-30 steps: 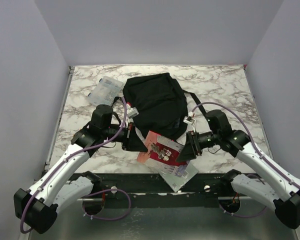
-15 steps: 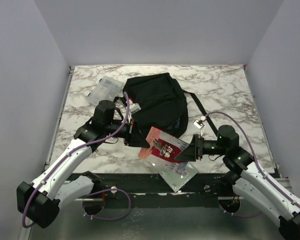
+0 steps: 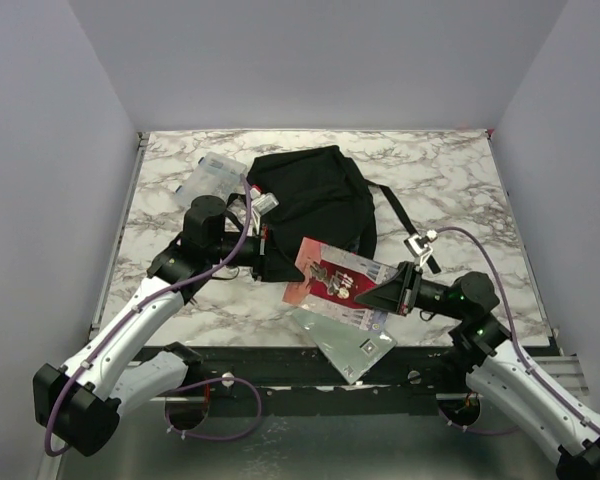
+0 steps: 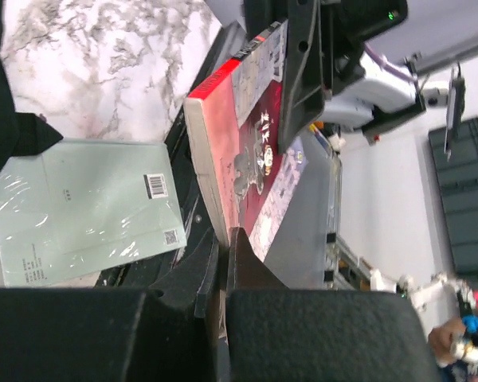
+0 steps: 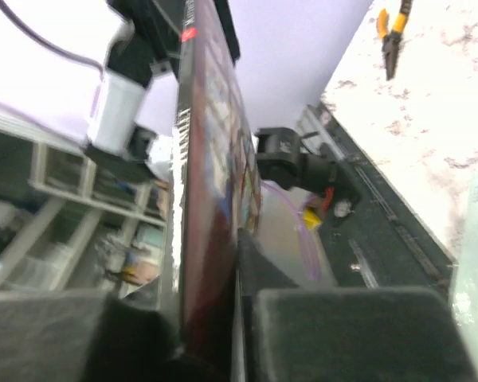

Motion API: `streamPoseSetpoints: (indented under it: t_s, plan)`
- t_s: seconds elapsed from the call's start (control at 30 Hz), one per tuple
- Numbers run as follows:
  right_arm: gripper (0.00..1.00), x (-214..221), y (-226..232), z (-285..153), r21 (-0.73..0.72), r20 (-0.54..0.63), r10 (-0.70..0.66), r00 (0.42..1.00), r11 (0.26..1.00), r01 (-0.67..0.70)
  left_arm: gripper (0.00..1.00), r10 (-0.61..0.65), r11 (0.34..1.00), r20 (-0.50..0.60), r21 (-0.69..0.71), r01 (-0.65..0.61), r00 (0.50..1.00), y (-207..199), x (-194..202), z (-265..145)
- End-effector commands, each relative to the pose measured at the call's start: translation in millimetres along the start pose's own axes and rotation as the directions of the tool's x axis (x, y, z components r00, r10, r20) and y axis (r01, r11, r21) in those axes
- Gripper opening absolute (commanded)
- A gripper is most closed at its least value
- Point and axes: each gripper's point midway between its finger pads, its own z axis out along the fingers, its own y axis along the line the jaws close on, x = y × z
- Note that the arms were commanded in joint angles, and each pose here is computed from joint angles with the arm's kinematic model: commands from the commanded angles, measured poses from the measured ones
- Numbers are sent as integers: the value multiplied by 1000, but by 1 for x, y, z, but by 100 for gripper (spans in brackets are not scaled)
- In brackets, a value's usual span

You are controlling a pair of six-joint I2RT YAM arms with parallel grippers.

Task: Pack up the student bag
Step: Pick up the book from the center of the board, then place the book in the student bag.

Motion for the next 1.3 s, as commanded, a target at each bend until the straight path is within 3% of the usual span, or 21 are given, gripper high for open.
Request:
streamPoseSetpoints:
  t_s: [0.0,0.1,0.2,0.37,0.5,0.57,0.7,0.8,1.0,1.13,1.2,1.27]
  plan:
    - [1,-24,7,0,81,102,-55,993,996,47,12,-98,966,186,-219,139,978,40,-28,-1]
    - [0,-53,-10,-15,324,222,-140,965,944,62,46,-97,916,257,-355,188,961,69,-31,-6]
    - [0,-97,-5,-51,542,371,-311,875,838,68,64,21,854,301,-501,139,953,90,-36,-12]
    - [0,-144,14,-138,783,514,-525,679,611,-120,71,192,739,198,-673,-9,961,111,-44,1]
    - [0,-147,12,-174,851,493,-591,639,481,-212,73,208,688,53,-717,-108,977,121,-47,33]
    - [1,-145,10,-176,860,477,-591,650,465,-209,74,159,677,-10,-727,-117,987,132,-48,51]
    - [1,-137,9,-166,847,472,-561,680,504,-171,79,169,591,-133,-779,-209,977,153,-60,71]
    - [1,-131,-6,-156,855,434,-537,723,497,-144,79,139,604,-204,-758,-246,969,157,-61,96]
    - [1,-118,-52,-130,908,300,-446,843,403,-110,81,80,532,-369,-770,-353,926,189,-49,111]
    - [1,-110,-81,-103,899,260,-374,891,429,-82,83,60,533,-412,-757,-378,909,197,-40,114]
    - [1,-106,-92,-94,885,269,-346,899,458,-89,78,61,515,-425,-762,-393,903,203,-40,112]
    - [1,-100,-99,-86,872,272,-306,912,479,-99,57,77,472,-427,-780,-410,901,207,-46,106]
